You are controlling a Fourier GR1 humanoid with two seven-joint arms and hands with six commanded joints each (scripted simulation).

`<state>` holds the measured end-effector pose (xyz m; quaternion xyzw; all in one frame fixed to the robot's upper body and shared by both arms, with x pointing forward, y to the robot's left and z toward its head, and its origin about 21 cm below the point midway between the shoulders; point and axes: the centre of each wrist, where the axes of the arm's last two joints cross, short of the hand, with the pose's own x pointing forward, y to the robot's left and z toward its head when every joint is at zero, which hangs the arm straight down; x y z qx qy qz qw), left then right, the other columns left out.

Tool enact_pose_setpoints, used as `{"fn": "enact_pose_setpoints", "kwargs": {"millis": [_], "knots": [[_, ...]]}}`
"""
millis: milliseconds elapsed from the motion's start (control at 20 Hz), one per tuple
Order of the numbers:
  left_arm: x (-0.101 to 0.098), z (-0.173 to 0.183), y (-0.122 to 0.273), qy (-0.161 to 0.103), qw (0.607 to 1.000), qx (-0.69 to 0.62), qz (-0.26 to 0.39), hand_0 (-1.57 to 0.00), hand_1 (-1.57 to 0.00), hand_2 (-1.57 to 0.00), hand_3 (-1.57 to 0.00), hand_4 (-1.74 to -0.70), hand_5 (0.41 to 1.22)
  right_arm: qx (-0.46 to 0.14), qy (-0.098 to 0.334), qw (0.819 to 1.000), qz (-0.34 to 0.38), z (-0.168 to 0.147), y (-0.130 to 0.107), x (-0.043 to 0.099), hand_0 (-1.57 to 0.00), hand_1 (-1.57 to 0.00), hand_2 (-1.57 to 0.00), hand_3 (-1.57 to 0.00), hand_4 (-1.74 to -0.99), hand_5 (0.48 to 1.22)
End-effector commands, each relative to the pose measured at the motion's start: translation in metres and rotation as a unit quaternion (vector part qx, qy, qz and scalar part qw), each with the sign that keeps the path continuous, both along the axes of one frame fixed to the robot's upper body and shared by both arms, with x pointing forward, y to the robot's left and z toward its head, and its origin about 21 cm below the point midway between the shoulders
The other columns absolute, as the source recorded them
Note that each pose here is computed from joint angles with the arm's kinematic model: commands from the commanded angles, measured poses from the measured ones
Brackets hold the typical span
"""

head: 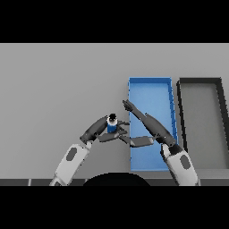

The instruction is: Pick up the blue pipe and place it into the blue bin.

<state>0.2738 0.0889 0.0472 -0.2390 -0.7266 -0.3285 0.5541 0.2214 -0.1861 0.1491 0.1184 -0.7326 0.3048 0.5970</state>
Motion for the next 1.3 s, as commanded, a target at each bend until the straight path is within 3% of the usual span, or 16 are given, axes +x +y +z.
{"fn": "enact_pose_setpoints", "kwargs": {"millis": [0, 150, 300, 450, 600, 700, 750, 850, 1000, 1100, 1250], "knots": [[0.0, 0.001, 0.002, -0.002, 1.0, -0.005, 0.0, -1.57, -1.57, -1.57, -1.57, -1.47, 1.221, 0.002, -0.006, 1.0, 0.022, 0.006, 0.005, 0.002, 0.0, 0.0, -0.04, 0.0, -1.294, 0.56], [0.002, -0.001, 0.003, 0.001, 1.0, -0.005, -0.001, -1.57, -1.57, -1.57, -1.57, -1.46, 1.221, -0.002, -0.028, 0.997, 0.066, 0.022, 0.023, 0.007, 0.0, 0.0, -0.05, 0.0, -1.253, 0.554], [0.0, 0.0, 0.001, 0.015, 1.0, -0.015, -0.019, -1.57, -1.57, -1.57, -1.57, -1.47, 1.221, -0.03, -0.025, 0.996, 0.077, 0.033, 0.034, 0.017, -0.01, -0.02, -0.07, 0.0, -1.223, 0.54], [0.0, 0.0, 0.004, 0.007, 1.0, -0.005, -0.005, -1.57, -1.57, -1.57, -1.57, -1.47, 1.221, -0.045, -0.014, 0.995, 0.091, 0.036, 0.045, 0.03, -0.02, -0.03, -0.08, 0.0, -1.186, 0.521], [0.002, 0.002, 0.007, 0.008, 1.0, 0.009, -0.003, -1.57, -1.57, -1.57, -1.57, -1.47, 1.221, -0.06, -0.012, 0.993, 0.103, 0.037, 0.056, 0.042, -0.07, -0.11, -0.17, -0.04, -1.204, 0.497], [0.002, 0.004, 0.006, 0.009, 1.0, 0.003, -0.006, -1.57, -1.57, -1.57, -1.57, -1.52, 1.221, -0.066, -0.009, 0.991, 0.118, 0.036, 0.066, 0.047, -0.32, -0.36, -0.38, -0.24, -1.278, 0.485], [0.0, 0.001, 0.005, 0.024, 1.0, 0.019, -0.004, -1.57, -1.57, -1.57, -1.57, -1.56, 1.221, -0.062, -0.015, 0.99, 0.124, 0.039, 0.067, 0.049, -0.51, -0.53, -0.54, -0.4, -1.331, 0.489], [0.002, 0.0, 0.005, 0.022, 0.999, 0.038, 0.004, -1.57, -1.57, -1.57, -1.57, -1.62, 1.221, -0.055, -0.014, 0.99, 0.133, 0.037, 0.07, 0.047, -0.88, -0.88, -0.91, -0.76, -1.467, 0.518], [0.0, 0.003, 0.004, 0.026, 1.0, 0.006, -0.006, -1.57, -1.57, -1.57, -1.52, -1.68, 1.221, -0.036, 0.0, 0.99, 0.139, 0.03, 0.075, 0.048, -1.22, -1.22, -1.23, -1.02, -1.581, 0.65], [0.001, 0.0, 0.002, 0.023, 0.999, -0.022, -0.011, -1.57, -1.57, -1.57, -1.5, -1.7, 1.221, -0.026, 0.003, 0.989, 0.145, 0.028, 0.077, 0.048, -1.34, -1.34, -1.35, -1.19, -1.628, 0.856], [0.003, 0.002, 0.004, 0.028, 0.999, -0.024, -0.012, -1.57, -1.57, -1.57, -1.44, -1.72, 1.221, -0.025, -0.009, 0.989, 0.145, 0.028, 0.079, 0.046, -1.45, -1.45, -1.46, -1.36, -1.68, 1.034]]}}
